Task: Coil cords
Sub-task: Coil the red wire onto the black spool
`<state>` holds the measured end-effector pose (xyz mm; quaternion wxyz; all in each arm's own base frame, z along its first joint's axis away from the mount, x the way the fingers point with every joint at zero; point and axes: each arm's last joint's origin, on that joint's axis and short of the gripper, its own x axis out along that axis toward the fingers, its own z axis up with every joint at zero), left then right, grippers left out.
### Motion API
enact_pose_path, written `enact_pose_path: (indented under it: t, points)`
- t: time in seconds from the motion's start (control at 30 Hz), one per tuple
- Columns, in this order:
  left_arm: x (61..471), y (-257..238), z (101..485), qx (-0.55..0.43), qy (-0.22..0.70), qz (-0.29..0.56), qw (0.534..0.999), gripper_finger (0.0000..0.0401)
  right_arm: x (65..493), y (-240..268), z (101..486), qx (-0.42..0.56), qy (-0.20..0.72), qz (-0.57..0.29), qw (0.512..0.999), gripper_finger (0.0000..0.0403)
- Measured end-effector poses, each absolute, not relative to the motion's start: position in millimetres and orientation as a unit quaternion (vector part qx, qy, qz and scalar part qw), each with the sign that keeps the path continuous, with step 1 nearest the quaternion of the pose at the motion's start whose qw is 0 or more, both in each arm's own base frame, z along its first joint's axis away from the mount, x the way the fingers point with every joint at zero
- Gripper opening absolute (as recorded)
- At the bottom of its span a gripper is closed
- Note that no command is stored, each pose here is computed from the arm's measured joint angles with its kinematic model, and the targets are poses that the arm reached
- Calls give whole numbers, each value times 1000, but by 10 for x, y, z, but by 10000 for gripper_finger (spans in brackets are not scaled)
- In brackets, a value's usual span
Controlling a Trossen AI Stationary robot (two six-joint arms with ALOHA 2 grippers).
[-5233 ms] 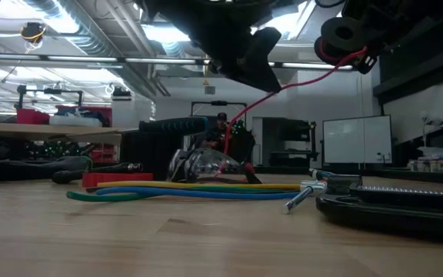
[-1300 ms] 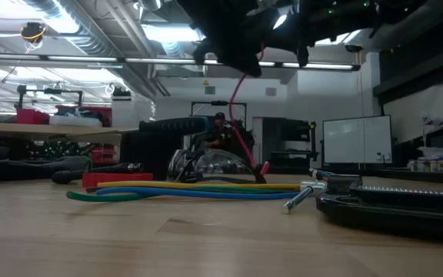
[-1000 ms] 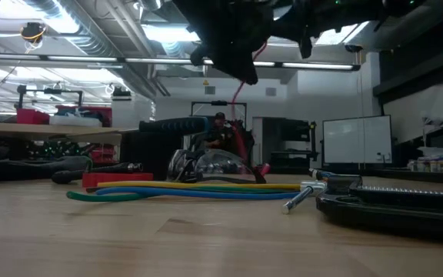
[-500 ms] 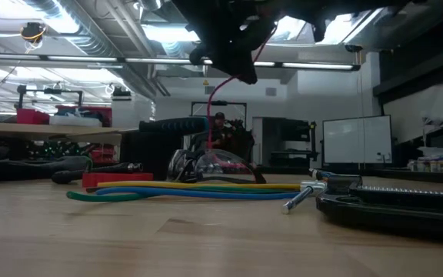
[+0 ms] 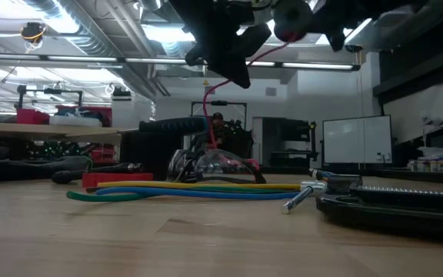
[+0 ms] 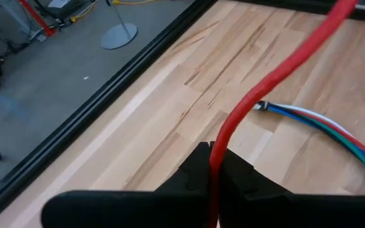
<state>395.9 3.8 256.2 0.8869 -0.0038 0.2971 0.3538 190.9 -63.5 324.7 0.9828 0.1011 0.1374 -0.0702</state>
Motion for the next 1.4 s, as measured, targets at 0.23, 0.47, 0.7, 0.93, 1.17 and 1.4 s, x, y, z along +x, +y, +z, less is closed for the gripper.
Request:
enact_pose_path:
  t: [0.23, 0.47, 0.7, 0.93, 1.17, 1.4]
  points:
    - [3961, 111, 2566, -8, 294, 362, 884, 1, 1835, -606, 3100, 111, 220, -70, 967, 1]
    - [3965, 207, 2574, -15, 289, 373, 882, 0, 1795, -592, 3012, 110, 268, -68, 955, 1]
    - [4017, 299, 2643, -21, 250, 378, 891, 0, 1815, -609, 2903, 107, 292, -84, 947, 1]
    - [4064, 341, 2759, -23, 221, 376, 899, 0, 1906, -662, 2666, 105, 321, -114, 934, 1]
    - [4075, 362, 2812, -26, 213, 380, 900, 0, 2116, -742, 2514, 111, 316, -119, 935, 1]
    - [4072, 366, 2820, -26, 212, 381, 900, 0, 2393, -844, 2336, 122, 300, -124, 938, 1]
